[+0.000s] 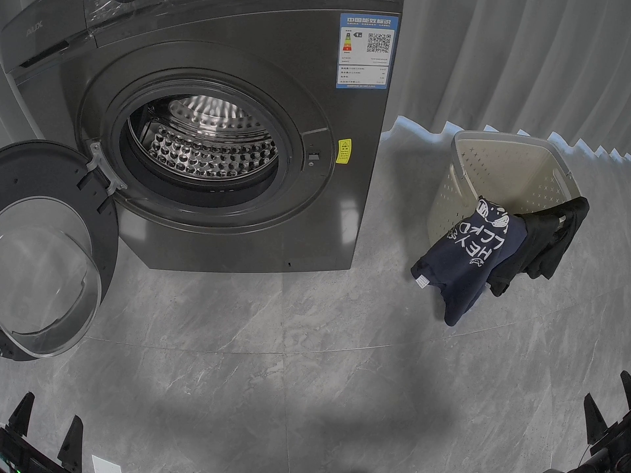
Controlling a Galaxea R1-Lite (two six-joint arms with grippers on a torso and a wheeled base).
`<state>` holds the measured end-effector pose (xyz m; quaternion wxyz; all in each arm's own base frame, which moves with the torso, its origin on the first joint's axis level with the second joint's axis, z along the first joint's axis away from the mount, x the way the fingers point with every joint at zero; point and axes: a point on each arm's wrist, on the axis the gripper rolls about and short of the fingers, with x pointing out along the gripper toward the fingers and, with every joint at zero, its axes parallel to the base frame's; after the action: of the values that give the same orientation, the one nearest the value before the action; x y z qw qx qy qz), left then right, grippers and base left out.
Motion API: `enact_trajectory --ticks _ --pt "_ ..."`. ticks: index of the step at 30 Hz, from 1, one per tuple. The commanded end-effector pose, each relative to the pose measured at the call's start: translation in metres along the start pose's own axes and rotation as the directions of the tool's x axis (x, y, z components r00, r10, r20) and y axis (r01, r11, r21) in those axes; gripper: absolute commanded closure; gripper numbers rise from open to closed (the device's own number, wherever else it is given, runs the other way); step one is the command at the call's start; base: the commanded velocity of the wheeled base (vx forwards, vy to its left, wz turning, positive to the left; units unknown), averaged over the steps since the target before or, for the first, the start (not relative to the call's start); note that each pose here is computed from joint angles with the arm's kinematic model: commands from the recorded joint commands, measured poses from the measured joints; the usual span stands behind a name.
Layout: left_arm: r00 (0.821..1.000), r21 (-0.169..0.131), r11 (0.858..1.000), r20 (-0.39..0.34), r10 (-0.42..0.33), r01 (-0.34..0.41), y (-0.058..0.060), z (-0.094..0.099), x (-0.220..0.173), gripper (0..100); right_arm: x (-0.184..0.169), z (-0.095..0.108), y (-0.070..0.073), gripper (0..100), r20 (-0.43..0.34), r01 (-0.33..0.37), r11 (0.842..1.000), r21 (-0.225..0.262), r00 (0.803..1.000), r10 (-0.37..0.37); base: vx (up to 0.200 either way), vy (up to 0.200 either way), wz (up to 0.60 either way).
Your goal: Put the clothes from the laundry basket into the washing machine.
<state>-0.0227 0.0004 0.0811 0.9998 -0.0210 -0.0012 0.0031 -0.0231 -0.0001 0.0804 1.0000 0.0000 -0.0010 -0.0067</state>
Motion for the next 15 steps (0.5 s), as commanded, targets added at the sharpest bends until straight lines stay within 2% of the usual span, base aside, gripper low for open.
enact_trajectory --ticks 1,15 --pt "1.0 -0.001 1.0 -0.002 0.0 0.0 0.0003 -0.0052 0.0001 0 0.0002 -0.0048 0.0 0 -0.003 0.0 1.0 0.0 1.0 0.0 0.0 -0.2 0.0" --pt "1.0 -0.003 1.0 -0.002 0.0 0.0 0.0003 -0.0052 0.0001 0 0.0002 -0.0048 0.0 0 -0.003 0.0 1.0 -0.002 1.0 0.0 0.0 -0.2 0.0"
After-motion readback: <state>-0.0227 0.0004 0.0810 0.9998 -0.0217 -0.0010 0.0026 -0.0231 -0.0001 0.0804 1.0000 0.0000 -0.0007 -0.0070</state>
